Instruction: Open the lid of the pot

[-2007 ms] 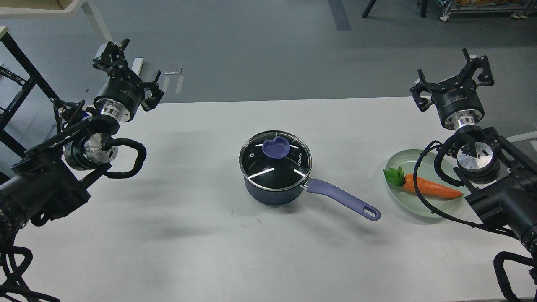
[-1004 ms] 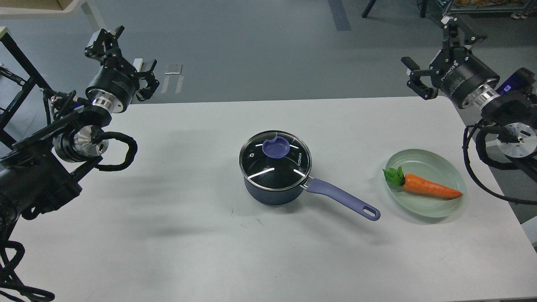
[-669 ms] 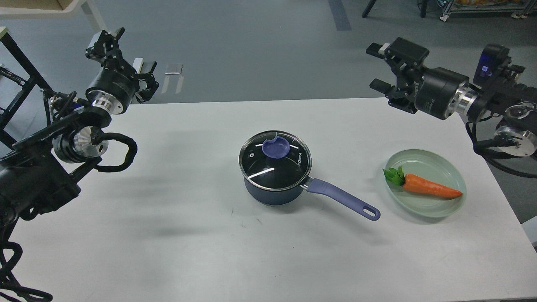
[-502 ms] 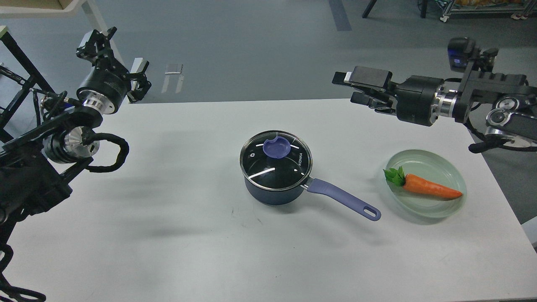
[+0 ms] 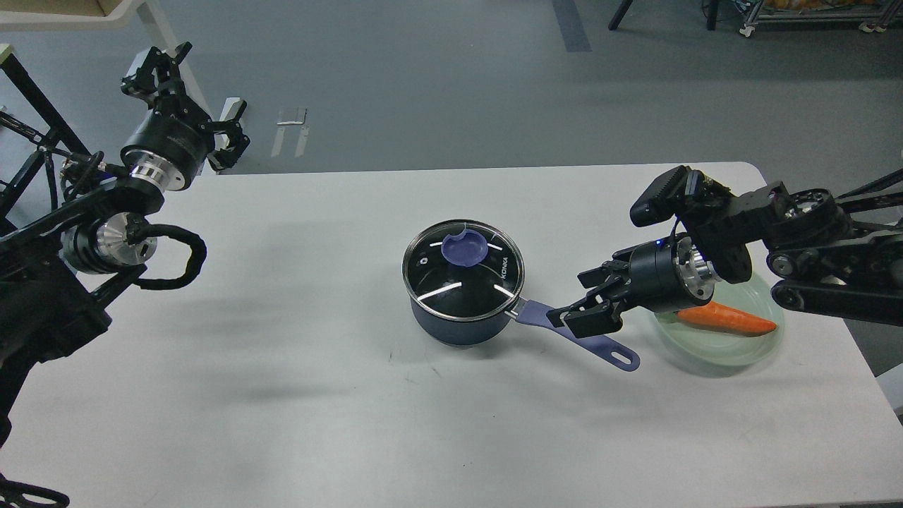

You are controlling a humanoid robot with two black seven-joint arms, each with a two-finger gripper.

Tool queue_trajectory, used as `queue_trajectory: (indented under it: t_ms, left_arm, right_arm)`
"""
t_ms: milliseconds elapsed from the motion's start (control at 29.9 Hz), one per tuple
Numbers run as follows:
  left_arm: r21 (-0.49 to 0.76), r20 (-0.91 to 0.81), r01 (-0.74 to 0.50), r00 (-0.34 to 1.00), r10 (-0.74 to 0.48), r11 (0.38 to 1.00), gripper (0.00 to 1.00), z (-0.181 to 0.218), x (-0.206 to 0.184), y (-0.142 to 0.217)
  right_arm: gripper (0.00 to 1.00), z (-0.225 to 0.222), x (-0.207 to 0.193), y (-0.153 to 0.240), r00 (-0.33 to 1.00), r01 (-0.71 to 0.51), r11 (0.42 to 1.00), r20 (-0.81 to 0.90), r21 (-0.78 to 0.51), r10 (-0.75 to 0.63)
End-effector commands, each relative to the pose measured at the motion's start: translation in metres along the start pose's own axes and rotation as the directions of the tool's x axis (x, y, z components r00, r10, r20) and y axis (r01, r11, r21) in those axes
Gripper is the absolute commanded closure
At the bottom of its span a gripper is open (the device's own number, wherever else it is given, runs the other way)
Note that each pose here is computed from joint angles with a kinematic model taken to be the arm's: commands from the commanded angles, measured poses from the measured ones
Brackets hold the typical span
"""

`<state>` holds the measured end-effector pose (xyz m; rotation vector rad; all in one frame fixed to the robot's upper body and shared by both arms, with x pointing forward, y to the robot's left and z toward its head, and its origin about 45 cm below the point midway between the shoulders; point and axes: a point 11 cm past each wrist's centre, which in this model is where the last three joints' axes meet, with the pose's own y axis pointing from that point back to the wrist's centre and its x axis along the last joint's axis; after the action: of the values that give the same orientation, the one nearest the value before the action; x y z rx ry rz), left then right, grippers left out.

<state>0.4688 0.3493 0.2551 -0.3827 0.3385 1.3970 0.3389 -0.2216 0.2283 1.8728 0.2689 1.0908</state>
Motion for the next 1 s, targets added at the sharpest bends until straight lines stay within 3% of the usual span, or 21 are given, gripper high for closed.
queue_trajectory:
  t_ms: [0,201,502,836,970]
  left_arm:
    - [-0.004,0.002,0.0,1.0,0.0,1.0,0.01,0.002,0.002,0.0]
    - [-0.002,0.004,-0.006,1.0,0.006,1.0,0.01,0.001,0.001,0.0]
    - [-0.009,0.018,-0.01,1.0,0.01,1.0,0.01,0.009,0.006,0.001]
    - [-0.018,0.043,-0.025,0.999,0.026,1.0,0.01,0.018,0.013,0.003]
    - [-0.021,0.052,-0.026,0.998,0.027,0.999,0.01,0.022,0.016,0.004]
  right_arm:
    - [0.23,0.001,-0.008,-0.003,1.0,0.005,1.0,-0.006,-0.001,-0.005]
    - [0.26,-0.001,-0.017,-0.007,1.0,0.02,1.0,0.01,0.011,-0.02]
    - [0.39,-0.008,-0.018,-0.018,0.999,0.024,0.999,0.041,0.038,-0.025]
    - [0.65,-0.007,-0.013,-0.02,0.998,0.013,0.999,0.055,0.035,-0.015]
    - [0.68,-0.006,-0.014,-0.022,0.998,0.02,0.999,0.054,0.033,-0.021]
